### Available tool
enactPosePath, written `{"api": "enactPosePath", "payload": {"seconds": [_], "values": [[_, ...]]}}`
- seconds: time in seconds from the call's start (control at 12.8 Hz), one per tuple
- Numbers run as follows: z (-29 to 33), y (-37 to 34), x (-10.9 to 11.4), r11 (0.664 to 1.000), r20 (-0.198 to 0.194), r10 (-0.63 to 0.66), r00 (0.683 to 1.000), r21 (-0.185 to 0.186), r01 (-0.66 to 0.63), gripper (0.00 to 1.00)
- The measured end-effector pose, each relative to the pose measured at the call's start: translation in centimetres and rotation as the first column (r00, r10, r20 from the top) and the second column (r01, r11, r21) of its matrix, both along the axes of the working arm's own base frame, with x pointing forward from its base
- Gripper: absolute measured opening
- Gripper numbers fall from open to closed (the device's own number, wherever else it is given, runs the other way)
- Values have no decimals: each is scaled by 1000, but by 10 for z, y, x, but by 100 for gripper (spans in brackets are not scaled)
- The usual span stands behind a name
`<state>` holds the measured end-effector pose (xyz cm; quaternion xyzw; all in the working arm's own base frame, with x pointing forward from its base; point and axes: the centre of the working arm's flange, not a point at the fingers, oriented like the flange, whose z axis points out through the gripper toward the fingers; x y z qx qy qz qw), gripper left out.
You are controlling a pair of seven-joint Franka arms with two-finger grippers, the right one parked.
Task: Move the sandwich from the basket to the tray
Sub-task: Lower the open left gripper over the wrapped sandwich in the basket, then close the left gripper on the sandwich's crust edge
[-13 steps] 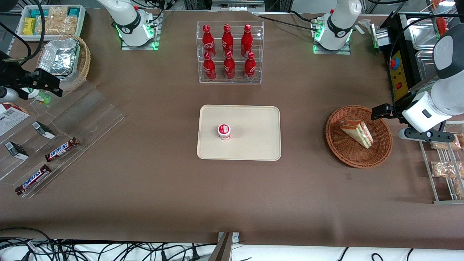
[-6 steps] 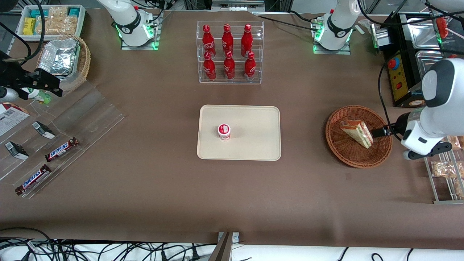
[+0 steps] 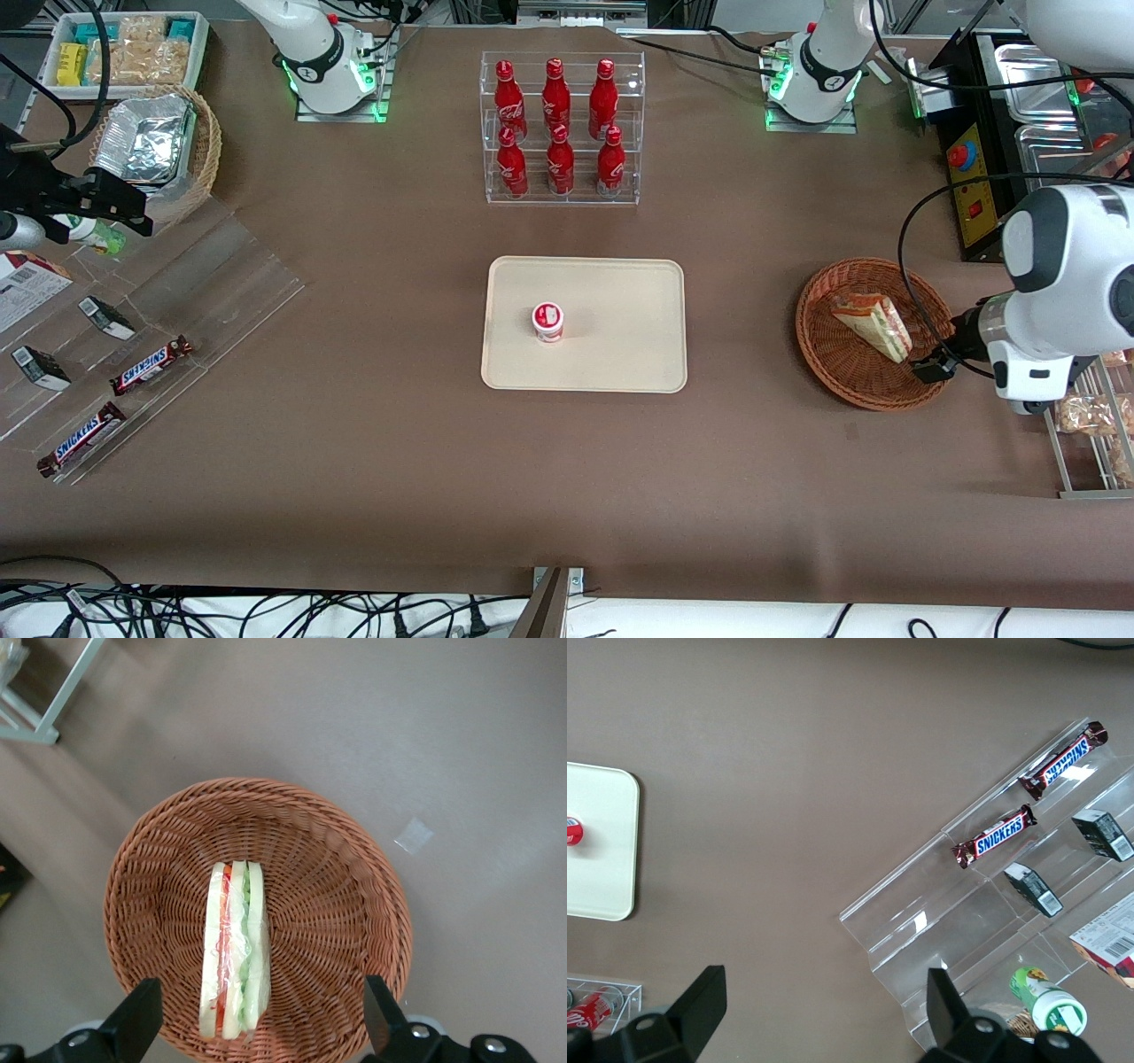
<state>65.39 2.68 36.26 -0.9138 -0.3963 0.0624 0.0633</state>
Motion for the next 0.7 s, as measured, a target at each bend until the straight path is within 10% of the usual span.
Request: {"api": "enactPosePath", "payload": {"seconds": [0.7], "values": [[-102, -8, -69, 996, 39, 33, 999, 83, -37, 100]]}}
